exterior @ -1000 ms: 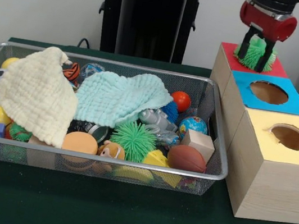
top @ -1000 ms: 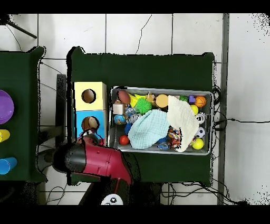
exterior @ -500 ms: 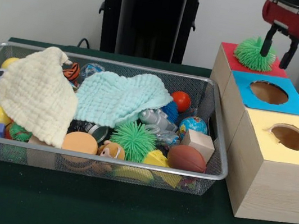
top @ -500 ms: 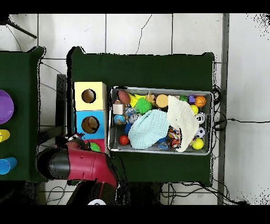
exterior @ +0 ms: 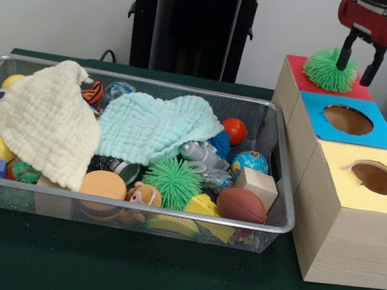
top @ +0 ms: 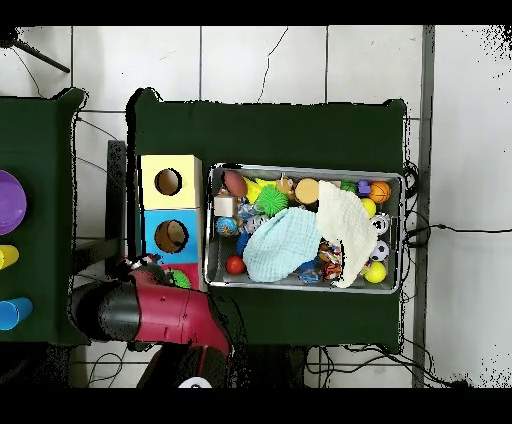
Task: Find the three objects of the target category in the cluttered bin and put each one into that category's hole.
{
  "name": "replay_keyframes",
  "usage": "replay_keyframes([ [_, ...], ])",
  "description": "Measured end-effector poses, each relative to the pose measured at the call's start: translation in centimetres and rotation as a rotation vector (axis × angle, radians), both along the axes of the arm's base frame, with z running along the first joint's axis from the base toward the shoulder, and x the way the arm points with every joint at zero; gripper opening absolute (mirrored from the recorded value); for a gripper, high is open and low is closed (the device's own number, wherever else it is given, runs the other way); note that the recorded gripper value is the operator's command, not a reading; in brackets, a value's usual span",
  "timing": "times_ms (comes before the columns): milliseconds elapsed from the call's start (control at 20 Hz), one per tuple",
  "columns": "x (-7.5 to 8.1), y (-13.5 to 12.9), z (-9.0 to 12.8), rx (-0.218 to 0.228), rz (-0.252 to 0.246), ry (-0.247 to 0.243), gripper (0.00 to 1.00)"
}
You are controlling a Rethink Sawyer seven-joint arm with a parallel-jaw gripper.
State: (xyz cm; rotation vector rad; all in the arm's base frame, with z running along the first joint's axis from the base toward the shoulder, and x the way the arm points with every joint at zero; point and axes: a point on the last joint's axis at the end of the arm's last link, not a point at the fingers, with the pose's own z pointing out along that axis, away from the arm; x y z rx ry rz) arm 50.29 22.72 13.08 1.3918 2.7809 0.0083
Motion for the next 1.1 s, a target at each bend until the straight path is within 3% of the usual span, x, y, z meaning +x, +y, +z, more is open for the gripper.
replay_keyframes([
  [350, -0.9, -1.1, -0.9, -0.004, -0.020, 0.031, 1.00],
  [650, -2.6, -0.6, -1.4, -0.008, -0.009, 0.061, 1.00],
  [1100, -3.1, 0.4, -1.4, -0.007, 0.011, 0.060, 1.00],
])
